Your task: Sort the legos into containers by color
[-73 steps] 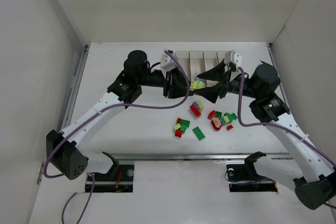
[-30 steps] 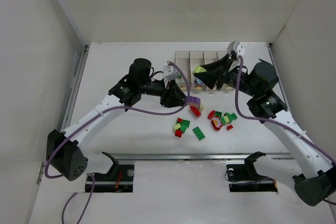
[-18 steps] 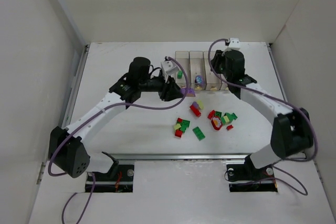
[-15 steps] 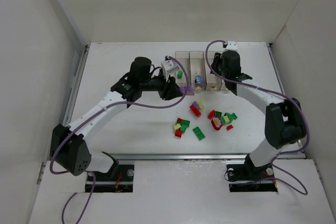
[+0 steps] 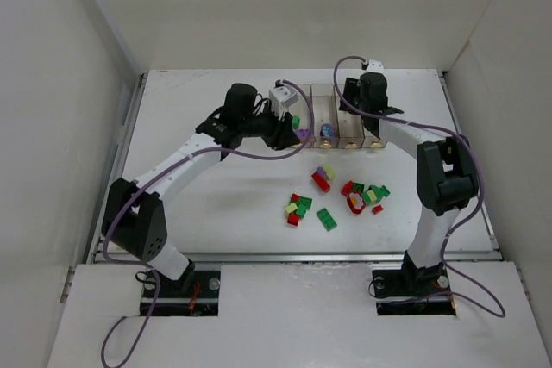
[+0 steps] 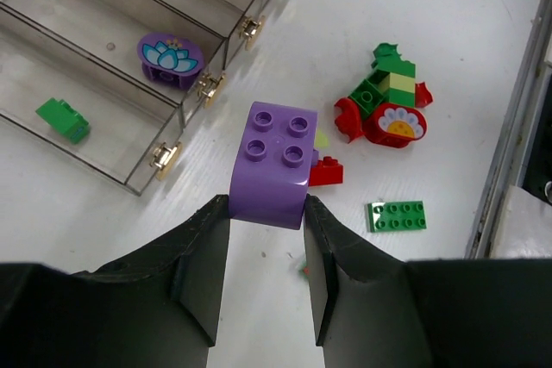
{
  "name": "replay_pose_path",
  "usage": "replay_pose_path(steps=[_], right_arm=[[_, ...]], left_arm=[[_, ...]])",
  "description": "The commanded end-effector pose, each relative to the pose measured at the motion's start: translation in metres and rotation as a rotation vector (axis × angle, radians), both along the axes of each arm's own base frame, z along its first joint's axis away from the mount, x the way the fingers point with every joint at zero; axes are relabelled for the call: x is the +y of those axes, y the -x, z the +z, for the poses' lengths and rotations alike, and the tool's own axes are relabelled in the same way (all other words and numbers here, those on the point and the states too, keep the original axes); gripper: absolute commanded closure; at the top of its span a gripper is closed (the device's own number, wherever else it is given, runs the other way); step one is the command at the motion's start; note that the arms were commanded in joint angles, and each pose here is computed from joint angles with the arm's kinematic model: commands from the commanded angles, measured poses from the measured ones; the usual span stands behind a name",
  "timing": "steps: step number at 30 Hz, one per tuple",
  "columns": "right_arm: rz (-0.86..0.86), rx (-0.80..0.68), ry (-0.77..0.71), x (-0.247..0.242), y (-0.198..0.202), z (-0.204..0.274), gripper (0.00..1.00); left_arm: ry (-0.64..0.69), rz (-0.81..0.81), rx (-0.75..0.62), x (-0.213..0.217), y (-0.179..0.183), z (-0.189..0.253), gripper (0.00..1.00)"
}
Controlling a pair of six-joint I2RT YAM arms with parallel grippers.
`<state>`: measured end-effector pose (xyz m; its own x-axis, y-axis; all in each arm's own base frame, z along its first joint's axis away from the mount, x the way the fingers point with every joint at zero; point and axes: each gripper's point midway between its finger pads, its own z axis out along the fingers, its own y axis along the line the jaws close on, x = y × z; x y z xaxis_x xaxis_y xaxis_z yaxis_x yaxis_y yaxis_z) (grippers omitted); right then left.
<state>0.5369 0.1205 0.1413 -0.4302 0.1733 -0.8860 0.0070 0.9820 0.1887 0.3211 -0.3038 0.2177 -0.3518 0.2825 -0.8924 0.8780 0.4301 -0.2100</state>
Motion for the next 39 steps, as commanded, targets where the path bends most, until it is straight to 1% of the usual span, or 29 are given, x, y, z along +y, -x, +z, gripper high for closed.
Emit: replay_pose_path(steps=[1,2,3,4,5,6,7,9,10,11,13,14,15,16,17,21,22,23,24,25,26,29,30,32,33,37,38,39], right_arm=[[-0.017,-0.108,-0.030,-0.001,-0.022,0.041,0.40],[-0.007,-0.106,-0.037,-0.002,-0.024,0.041,0.39],[0.007,-0.105,-0.043,0.001,-0.024,0.041,0.31],[0.025,-0.105,-0.054,0.001,-0.027,0.041,0.29],[0.037,-0.115,-0.060,0.004,-0.029,0.046,0.24],[0.047,-0.124,-0.066,0.005,-0.028,0.052,0.15],[0.071,-0.124,-0.064,0.009,-0.027,0.052,0.15],[0.071,-0.152,-0.072,0.005,-0.025,0.068,0.14],[0.071,-0.163,-0.074,0.004,-0.024,0.074,0.14],[0.083,-0.153,-0.076,0.006,-0.019,0.071,0.14],[0.099,-0.169,-0.085,0.007,-0.010,0.082,0.14],[0.112,-0.168,-0.090,0.008,-0.006,0.083,0.14],[0.108,-0.152,-0.097,0.007,0.001,0.077,0.14],[0.108,-0.168,-0.100,0.006,0.007,0.087,0.14],[0.100,-0.167,-0.097,0.003,0.011,0.087,0.14],[0.048,-0.169,-0.054,-0.013,0.029,0.086,0.14],[0.053,-0.160,-0.037,-0.014,0.033,0.081,0.14],[0.060,-0.183,-0.023,-0.015,0.036,0.091,0.14],[0.051,-0.170,-0.006,-0.019,0.038,0.084,0.14],[0.053,-0.185,0.000,-0.019,0.039,0.090,0.14],[0.054,-0.185,0.000,-0.020,0.042,0.091,0.14],[0.052,-0.198,0.023,-0.023,0.043,0.096,0.14],[0.056,-0.208,0.031,-0.024,0.044,0.100,0.14],[0.055,-0.217,0.030,-0.024,0.045,0.104,0.14],[0.055,-0.229,0.028,-0.024,0.047,0.110,0.14],[0.054,-0.247,0.024,-0.025,0.049,0.119,0.14],[0.054,-0.259,0.022,-0.025,0.051,0.125,0.14],[0.054,-0.250,0.024,-0.025,0.052,0.121,0.14]], left_arm=[[0.052,0.014,-0.120,-0.009,-0.025,0.036,1.00],[0.050,0.023,-0.118,-0.008,-0.031,0.035,1.00],[0.051,0.023,-0.120,-0.012,-0.039,0.033,1.00],[0.053,0.023,-0.123,-0.015,-0.044,0.032,1.00],[0.050,0.023,-0.118,-0.018,-0.049,0.029,1.00],[0.053,0.023,-0.123,-0.021,-0.054,0.028,1.00],[0.056,0.026,-0.115,-0.028,-0.066,0.023,1.00],[0.056,0.038,-0.109,-0.034,-0.080,0.017,1.00],[0.064,0.044,-0.099,-0.043,-0.093,0.013,1.00],[0.067,0.047,-0.087,-0.047,-0.099,0.010,1.00],[0.078,0.061,-0.095,-0.055,-0.115,0.006,1.00],[0.072,0.071,-0.095,-0.061,-0.129,-0.002,1.00],[0.078,0.087,-0.094,-0.064,-0.138,-0.004,1.00],[0.072,0.108,-0.090,-0.070,-0.145,-0.010,1.00],[0.069,0.129,-0.101,-0.075,-0.160,-0.017,1.00],[0.024,0.232,-0.138,-0.088,-0.186,-0.039,1.00],[0.020,0.242,-0.166,-0.088,-0.192,-0.038,1.00],[0.018,0.250,-0.186,-0.087,-0.195,-0.035,0.99],[0.019,0.263,-0.196,-0.087,-0.200,-0.039,0.97],[0.025,0.254,-0.202,-0.093,-0.199,-0.040,0.95],[0.026,0.269,-0.212,-0.092,-0.202,-0.038,0.88],[0.016,0.269,-0.242,-0.093,-0.208,-0.037,0.76],[0.023,0.261,-0.249,-0.099,-0.206,-0.033,0.64],[0.029,0.261,-0.256,-0.100,-0.206,-0.031,0.49],[0.032,0.253,-0.254,-0.101,-0.205,-0.031,0.43],[0.023,0.240,-0.251,-0.099,-0.200,-0.023,0.30],[0.022,0.240,-0.249,-0.097,-0.198,-0.018,0.28],[0.018,0.240,-0.245,-0.095,-0.195,-0.015,0.27]])
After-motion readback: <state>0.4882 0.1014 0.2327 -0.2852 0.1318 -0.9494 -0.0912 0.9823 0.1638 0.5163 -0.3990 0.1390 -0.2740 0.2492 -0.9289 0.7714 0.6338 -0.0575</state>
